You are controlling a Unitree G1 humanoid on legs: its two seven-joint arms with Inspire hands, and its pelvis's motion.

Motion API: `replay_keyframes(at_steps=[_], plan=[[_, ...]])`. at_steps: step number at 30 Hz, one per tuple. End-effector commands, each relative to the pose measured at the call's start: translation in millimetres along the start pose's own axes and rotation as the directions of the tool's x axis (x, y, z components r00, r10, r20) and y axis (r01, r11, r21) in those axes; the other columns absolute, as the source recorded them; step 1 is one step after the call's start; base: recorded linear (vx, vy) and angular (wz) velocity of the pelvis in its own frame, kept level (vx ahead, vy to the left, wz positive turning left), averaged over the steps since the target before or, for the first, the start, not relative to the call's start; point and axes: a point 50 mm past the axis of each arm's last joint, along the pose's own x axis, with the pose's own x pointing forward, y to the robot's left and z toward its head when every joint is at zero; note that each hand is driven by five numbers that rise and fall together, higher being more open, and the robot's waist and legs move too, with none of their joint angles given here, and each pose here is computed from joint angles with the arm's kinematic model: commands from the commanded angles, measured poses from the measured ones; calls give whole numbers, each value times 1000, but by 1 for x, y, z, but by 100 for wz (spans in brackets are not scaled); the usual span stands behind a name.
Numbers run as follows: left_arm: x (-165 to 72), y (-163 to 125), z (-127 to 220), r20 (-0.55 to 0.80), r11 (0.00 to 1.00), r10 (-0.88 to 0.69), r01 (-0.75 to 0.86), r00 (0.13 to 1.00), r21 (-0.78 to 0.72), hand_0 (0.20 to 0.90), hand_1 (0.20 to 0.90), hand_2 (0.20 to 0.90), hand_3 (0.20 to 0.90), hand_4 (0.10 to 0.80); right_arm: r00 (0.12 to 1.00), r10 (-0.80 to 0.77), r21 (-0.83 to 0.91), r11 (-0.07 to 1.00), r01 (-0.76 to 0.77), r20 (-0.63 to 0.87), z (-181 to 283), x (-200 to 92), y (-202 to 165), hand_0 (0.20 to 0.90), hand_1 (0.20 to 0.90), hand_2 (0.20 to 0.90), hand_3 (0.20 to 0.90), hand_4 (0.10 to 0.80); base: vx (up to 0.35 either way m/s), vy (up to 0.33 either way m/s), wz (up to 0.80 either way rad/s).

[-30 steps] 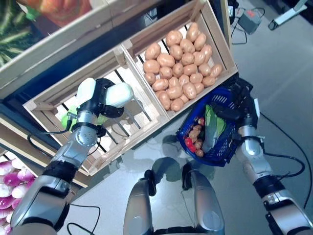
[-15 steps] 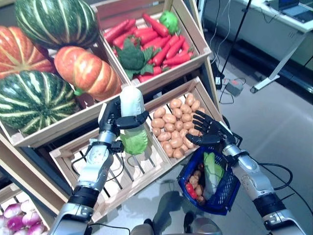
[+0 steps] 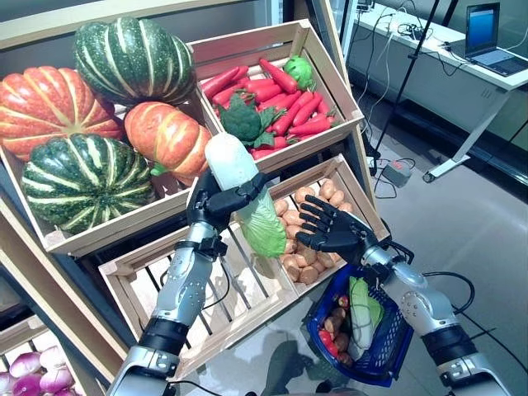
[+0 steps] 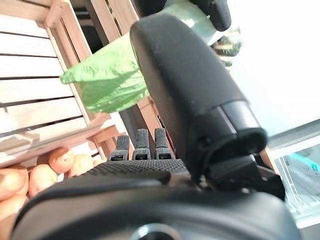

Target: Put vegetables into the basket

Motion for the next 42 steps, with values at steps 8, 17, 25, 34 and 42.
replay_keyframes(at_steps=[8,17,25,34,42], plan=[[21,-44,21,92,975,-217,221,972,-32,300,300,300,300,400,960,181,-14,983,-182,214,61,27,31,900,900,900,900,800,-5,1,6],[22,-52,15,55,969,-248,249,967,-5,300,300,300,300,400,961,219,-63,975,-211,167,61,35,42,900,900,900,900,800,0,0,0],[24,-53,13,49,969,-246,247,968,-14,300,300,300,300,400,966,246,-94,966,-239,78,51,38,47,900,900,900,900,800,0,0,0],[25,-62,19,77,956,-284,288,956,-50,300,300,300,300,400,970,239,-83,967,-242,-52,27,40,44,900,900,900,900,800,0,0,0],[23,-79,8,26,918,-369,368,929,-146,300,300,300,300,400,966,239,-40,969,-244,-97,19,52,51,900,900,900,900,800,0,0,0]])
